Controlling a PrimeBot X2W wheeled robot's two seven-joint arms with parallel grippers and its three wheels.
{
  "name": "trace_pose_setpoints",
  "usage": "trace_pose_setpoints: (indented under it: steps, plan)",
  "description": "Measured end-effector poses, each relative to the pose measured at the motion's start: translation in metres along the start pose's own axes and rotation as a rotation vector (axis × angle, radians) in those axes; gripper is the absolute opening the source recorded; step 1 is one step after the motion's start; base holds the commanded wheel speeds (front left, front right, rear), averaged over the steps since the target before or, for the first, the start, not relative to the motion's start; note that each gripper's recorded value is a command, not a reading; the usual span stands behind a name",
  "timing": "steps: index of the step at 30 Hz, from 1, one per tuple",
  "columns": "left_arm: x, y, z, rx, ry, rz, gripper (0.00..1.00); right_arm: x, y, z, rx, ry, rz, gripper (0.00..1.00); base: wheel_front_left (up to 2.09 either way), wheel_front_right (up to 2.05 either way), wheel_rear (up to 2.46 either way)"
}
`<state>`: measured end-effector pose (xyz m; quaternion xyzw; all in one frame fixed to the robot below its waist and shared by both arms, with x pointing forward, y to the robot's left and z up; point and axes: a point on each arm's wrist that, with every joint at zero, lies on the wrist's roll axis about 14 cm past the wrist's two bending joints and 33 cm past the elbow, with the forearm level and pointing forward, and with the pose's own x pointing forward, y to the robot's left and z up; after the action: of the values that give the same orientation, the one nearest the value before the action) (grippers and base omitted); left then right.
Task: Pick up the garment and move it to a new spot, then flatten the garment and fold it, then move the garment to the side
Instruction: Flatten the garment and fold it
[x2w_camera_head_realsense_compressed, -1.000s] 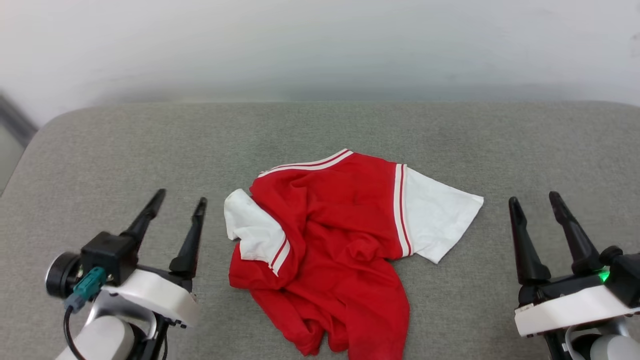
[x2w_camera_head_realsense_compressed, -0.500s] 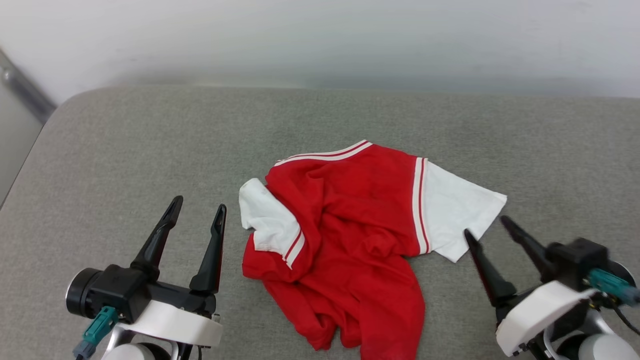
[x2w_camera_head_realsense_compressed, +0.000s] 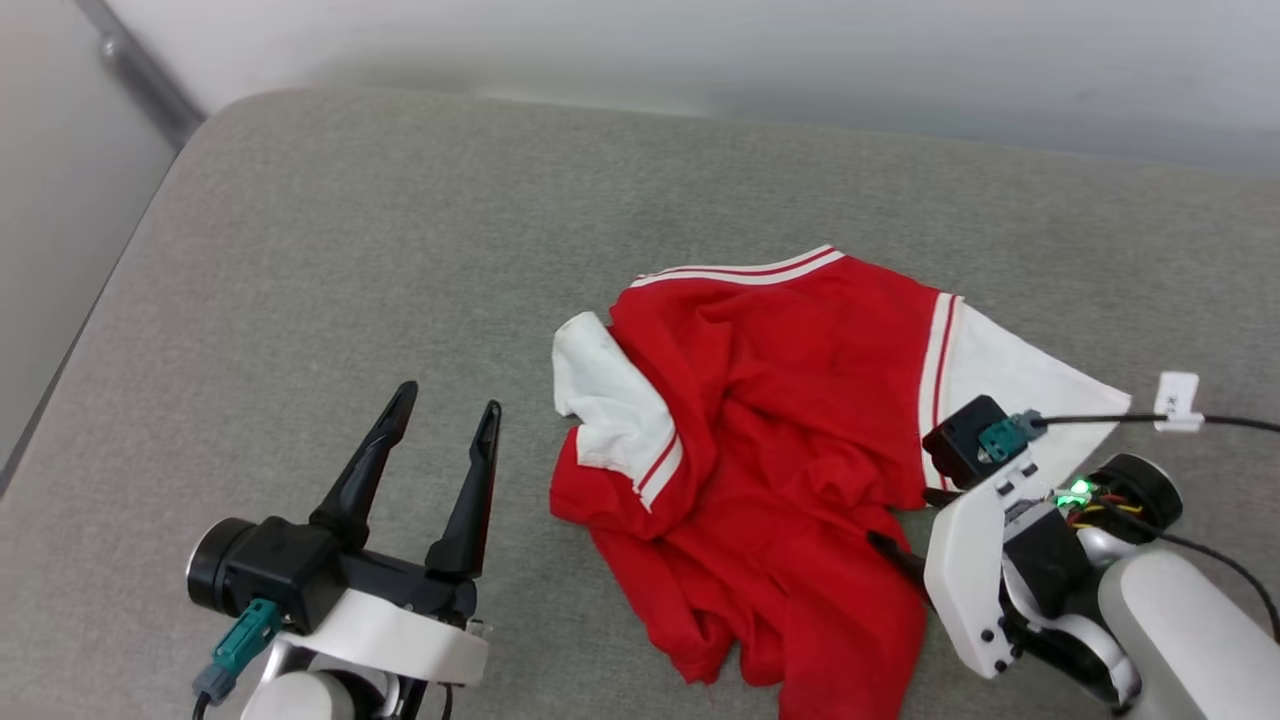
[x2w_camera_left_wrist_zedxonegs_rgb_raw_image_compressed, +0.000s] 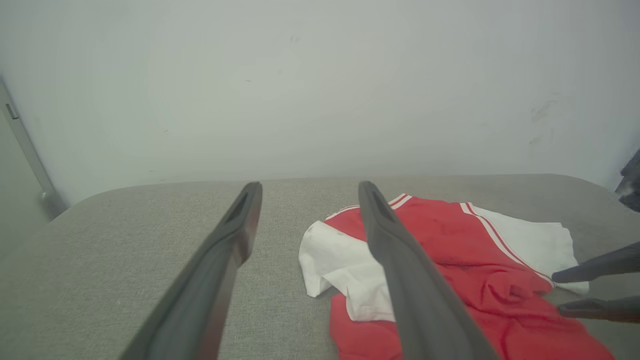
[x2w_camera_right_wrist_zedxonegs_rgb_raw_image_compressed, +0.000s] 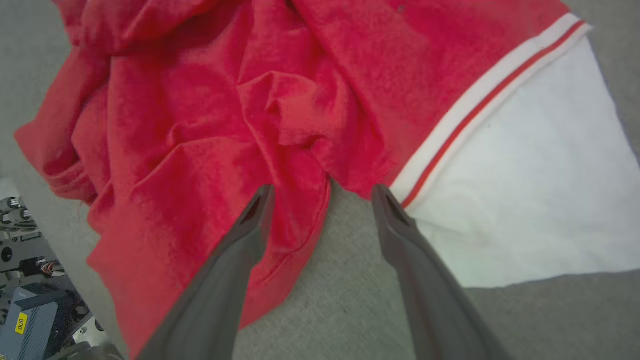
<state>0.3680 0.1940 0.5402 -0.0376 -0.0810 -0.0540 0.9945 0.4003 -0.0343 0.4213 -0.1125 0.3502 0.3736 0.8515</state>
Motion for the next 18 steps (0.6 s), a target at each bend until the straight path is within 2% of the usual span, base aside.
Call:
trace_pose_setpoints:
  steps: [3,7,11,12,13,14,18]
  plan:
    - [0.000,0.004,0.000,0.002,-0.002,0.014,1.00,0.015,-0.004,-0.007,-0.047,0.106,0.011,1.00,0.00,0.00,0.00]
    - [-0.003,0.012,-0.001,0.009,0.007,0.044,1.00,0.034,-0.008,-0.013,-0.121,0.190,0.014,1.00,0.00,0.00,0.00]
    - [-0.010,0.019,-0.005,0.012,0.024,0.076,1.00,0.048,-0.009,-0.026,-0.147,0.261,0.024,1.00,0.00,0.00,0.00]
    - [-0.011,0.020,-0.006,0.015,0.027,0.081,1.00,0.049,-0.011,-0.029,-0.141,0.276,0.025,0.49,0.00,0.00,0.00]
    - [-0.012,0.021,-0.006,0.014,0.029,0.083,1.00,0.050,-0.012,-0.032,-0.140,0.288,0.024,0.09,0.00,0.00,0.00]
    - [-0.013,0.021,-0.006,0.014,0.028,0.085,1.00,0.050,-0.013,-0.034,-0.138,0.293,0.023,0.00,0.00,0.00,0.00]
    - [-0.018,0.022,-0.006,0.011,0.031,0.092,1.00,0.044,-0.019,-0.042,-0.104,0.309,0.008,0.00,0.00,0.00,0.00]
